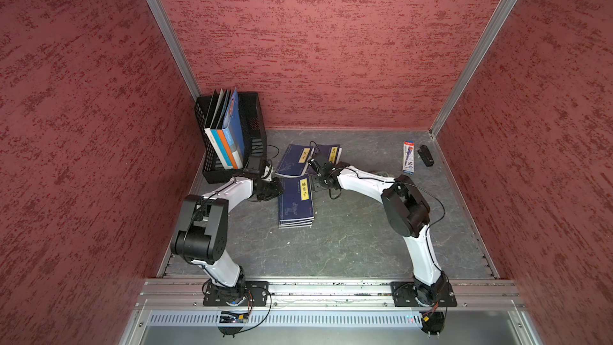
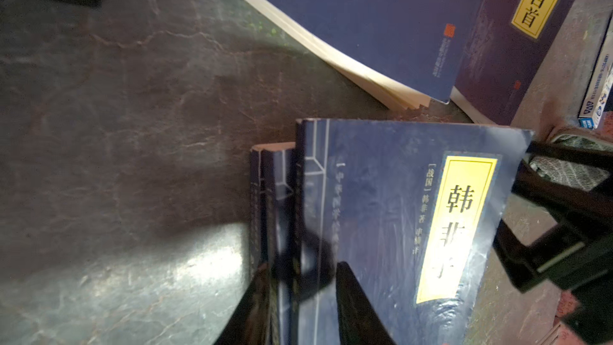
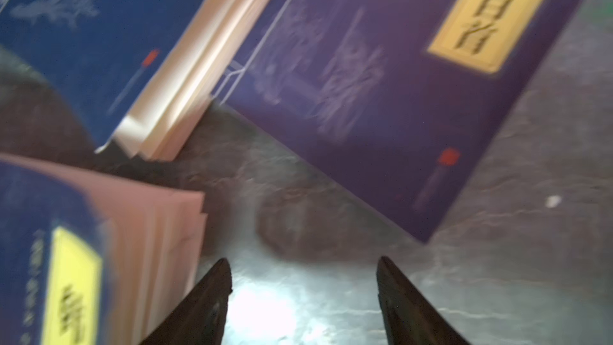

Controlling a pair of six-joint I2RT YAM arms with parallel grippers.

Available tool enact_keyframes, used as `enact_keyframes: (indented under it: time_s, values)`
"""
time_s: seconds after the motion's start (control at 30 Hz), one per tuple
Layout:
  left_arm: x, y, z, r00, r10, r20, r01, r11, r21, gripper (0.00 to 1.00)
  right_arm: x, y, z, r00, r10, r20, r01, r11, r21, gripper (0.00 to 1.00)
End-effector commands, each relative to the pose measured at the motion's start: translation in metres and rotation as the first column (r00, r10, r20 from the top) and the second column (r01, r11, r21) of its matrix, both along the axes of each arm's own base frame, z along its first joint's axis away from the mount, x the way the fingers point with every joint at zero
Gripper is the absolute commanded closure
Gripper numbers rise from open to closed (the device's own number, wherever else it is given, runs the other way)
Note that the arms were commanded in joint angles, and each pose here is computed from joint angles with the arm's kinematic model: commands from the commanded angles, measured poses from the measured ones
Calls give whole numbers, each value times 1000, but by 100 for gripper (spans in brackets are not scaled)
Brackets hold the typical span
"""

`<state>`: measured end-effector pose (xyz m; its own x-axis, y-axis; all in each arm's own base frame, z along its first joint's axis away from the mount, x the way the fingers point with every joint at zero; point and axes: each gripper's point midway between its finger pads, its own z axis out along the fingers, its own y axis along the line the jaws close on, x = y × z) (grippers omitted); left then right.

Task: Wipe the cover of the book
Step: Move the book to the center of the board.

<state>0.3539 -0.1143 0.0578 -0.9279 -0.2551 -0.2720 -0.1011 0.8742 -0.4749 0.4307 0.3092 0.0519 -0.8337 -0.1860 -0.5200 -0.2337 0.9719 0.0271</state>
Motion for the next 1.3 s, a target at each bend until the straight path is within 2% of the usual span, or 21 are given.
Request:
enact_keyframes:
  time_s: [0.0, 0.1, 0.27, 0.47, 0.6, 0.8, 1.03, 1.27]
  values:
    - [-5, 1, 12, 999, -20, 30, 19, 1000, 23, 41, 36, -24, 49, 992, -64, 105, 59, 997, 51, 30]
    - [-3, 5, 22, 999, -14, 51, 12, 999, 43, 33, 58, -38, 54, 990, -96, 107, 82, 988, 132, 30]
    - [-3, 6, 35, 997, -15, 72, 11, 999, 48, 32, 92, -59, 45, 983, -149, 106, 129, 976, 174, 32]
    - [-6, 9, 48, 995, -12, 96, 7, 998, 54, 32, 114, -59, 40, 983, -145, 113, 110, 957, 269, 38]
    - [-8, 10, 50, 995, -11, 100, 5, 998, 55, 32, 119, -49, 43, 988, -113, 106, 71, 937, 341, 43]
    - [-8, 8, 51, 995, -14, 100, 10, 999, 38, 32, 126, -44, 27, 993, -102, 64, 71, 925, 373, 47]
    - [-8, 9, 52, 994, -13, 105, 9, 999, 36, 32, 127, -36, 16, 997, -71, 31, 52, 908, 415, 59]
    - [-6, 7, 51, 994, -13, 106, 10, 1000, 25, 32, 125, -42, 9, 995, -96, 1, 87, 904, 420, 59]
